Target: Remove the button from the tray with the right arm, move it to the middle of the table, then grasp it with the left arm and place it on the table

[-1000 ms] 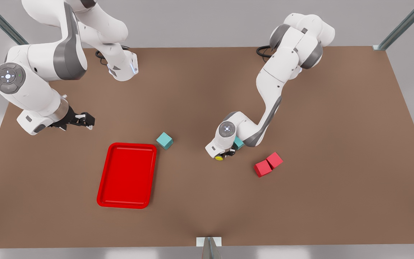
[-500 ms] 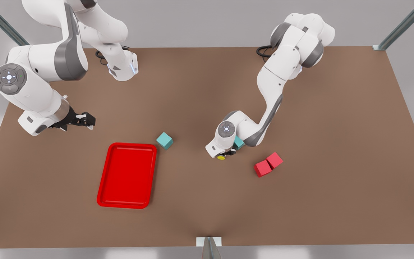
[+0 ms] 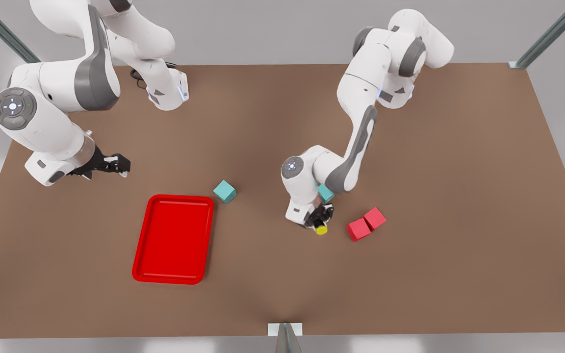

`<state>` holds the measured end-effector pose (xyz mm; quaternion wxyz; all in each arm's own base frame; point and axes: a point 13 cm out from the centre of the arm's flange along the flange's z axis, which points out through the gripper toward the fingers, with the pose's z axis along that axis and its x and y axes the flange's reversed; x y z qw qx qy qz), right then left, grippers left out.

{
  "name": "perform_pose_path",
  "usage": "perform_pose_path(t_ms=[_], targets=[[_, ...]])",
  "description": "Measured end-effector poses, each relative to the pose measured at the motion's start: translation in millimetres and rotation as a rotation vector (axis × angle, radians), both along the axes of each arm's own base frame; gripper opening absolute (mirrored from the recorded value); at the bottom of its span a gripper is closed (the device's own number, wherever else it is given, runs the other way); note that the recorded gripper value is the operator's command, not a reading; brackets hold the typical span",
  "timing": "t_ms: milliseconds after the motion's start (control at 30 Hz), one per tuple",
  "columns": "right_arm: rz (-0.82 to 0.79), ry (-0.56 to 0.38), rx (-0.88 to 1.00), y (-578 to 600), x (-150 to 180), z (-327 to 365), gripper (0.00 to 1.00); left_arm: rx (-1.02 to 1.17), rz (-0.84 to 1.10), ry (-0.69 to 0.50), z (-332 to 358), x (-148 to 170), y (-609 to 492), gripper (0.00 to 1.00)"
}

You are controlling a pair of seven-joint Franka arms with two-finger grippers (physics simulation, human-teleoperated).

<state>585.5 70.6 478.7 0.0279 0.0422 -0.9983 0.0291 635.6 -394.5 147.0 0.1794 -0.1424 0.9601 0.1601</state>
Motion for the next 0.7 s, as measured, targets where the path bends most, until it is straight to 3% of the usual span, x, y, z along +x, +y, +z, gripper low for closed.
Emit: perform_pose_path(t_ms=[133,267,467,700], targets=[[0.002,-0.001,0.001,0.2,0.3,0.2,1.00,0.221,0.202,-0.133,-3.3,-29.8,24.8,0.45],[-0.002,-0.007,0.003,-2.2,3.8,2.1,1.00,0.351,0.329,-0.353,-13.8,-47.9,23.9,0.45],[0.002,-0.005,0.004,-0.2,4.6,0.4,1.00,0.370,0.428,-0.720,-33.9,-40.8,12.8,0.45],[-0.013,-0.006,-0.002,-10.9,5.6,1.1,1.00,0.300,0.510,-0.932,-80.3,-47.6,18.9,0.45]])
